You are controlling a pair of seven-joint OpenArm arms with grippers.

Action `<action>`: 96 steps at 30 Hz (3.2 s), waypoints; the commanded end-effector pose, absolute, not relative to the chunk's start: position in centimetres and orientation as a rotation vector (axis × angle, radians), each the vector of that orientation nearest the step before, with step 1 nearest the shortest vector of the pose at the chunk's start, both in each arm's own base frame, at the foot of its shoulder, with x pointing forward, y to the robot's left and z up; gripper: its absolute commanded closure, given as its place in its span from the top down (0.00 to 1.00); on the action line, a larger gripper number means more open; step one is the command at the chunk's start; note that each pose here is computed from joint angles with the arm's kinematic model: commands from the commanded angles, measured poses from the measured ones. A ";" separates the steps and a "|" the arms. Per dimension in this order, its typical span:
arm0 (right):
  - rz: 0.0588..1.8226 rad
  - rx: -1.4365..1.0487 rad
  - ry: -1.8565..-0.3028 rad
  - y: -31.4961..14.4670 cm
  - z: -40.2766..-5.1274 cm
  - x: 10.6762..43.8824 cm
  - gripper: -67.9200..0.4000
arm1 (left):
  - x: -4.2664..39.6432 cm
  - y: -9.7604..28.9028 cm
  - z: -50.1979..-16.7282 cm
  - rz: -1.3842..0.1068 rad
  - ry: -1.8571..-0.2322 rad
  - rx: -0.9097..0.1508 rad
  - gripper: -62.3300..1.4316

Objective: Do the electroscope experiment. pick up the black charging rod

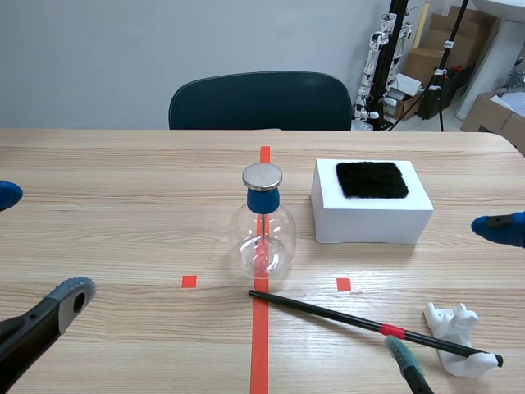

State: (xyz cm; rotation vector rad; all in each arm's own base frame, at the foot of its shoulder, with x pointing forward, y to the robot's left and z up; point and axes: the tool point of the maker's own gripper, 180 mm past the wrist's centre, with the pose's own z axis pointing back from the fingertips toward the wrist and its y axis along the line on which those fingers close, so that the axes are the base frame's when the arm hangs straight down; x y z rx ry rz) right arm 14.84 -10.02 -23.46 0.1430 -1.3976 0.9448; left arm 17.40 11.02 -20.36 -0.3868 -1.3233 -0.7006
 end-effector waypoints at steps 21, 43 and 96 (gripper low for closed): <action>0.946 0.135 -1.432 -10.1 -22.7 15.3 1.00 | 16.9 11.9 -19.0 -0.635 -1.474 -0.447 1.00; 1.159 -0.099 -0.873 -13.8 -30.2 19.0 1.00 | 15.3 16.7 -24.3 -0.652 -1.550 -0.597 1.00; 1.316 0.095 -0.142 -10.7 -40.5 20.9 1.00 | 15.2 18.6 -30.5 -0.557 -1.618 -0.721 1.00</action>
